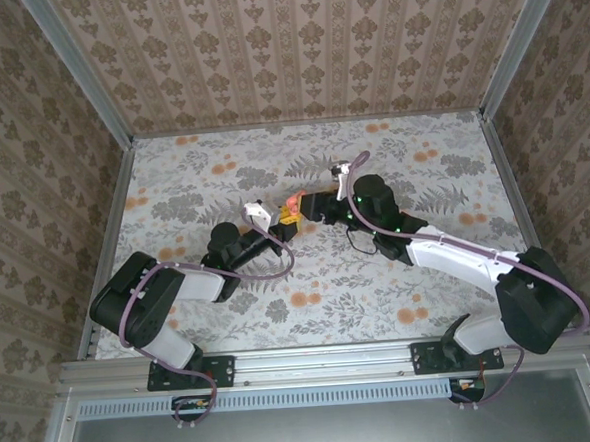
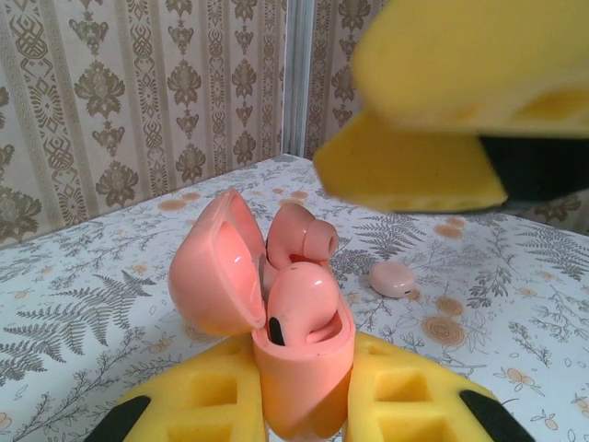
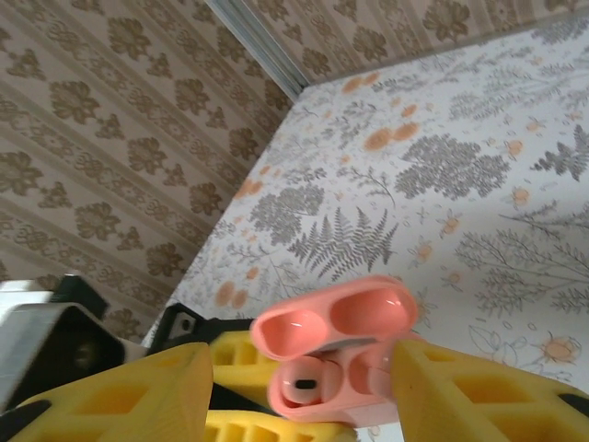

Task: Insert wireless bluetooth earbuds into charging case

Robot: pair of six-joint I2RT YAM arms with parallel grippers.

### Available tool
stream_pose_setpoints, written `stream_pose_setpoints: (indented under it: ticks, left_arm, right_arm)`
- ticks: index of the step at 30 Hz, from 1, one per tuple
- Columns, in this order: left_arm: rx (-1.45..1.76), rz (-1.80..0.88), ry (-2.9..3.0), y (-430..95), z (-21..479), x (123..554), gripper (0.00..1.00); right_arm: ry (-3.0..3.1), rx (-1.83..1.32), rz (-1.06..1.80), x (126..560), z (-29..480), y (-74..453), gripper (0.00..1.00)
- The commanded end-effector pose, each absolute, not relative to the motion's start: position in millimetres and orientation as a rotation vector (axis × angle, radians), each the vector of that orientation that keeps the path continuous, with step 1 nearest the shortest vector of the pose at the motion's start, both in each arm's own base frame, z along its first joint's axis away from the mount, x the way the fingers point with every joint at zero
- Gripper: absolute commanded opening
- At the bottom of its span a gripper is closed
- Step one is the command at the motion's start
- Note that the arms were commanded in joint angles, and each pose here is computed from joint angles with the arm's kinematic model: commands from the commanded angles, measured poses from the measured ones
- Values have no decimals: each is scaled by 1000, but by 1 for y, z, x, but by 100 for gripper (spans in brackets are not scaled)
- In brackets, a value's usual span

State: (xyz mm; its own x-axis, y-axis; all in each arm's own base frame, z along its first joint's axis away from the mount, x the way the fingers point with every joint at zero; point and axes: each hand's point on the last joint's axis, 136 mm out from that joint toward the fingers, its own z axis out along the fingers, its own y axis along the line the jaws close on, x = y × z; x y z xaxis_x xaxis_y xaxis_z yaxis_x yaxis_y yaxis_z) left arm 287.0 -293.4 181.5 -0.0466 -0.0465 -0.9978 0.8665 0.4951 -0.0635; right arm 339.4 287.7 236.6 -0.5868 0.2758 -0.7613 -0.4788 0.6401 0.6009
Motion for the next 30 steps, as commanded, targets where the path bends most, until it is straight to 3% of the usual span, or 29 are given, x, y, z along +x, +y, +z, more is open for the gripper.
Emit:
stream_pose_setpoints:
  ticks: [1, 6, 22, 30]
  left_arm:
    - [748, -890, 1384, -296, 198, 289, 0]
    - [748, -890, 1381, -296, 199, 289, 0]
    - [751, -891, 1379, -296, 200, 288, 0]
    - [752, -893, 1376, -296, 201, 288, 0]
  right_arm:
    - [1901, -175, 1080, 333, 254, 289, 55]
    - [1902, -166, 1065, 332, 256, 283, 55]
    - [2043, -131, 1038, 312, 236, 264, 28]
    - [2090, -136, 1062, 317, 224, 274, 22]
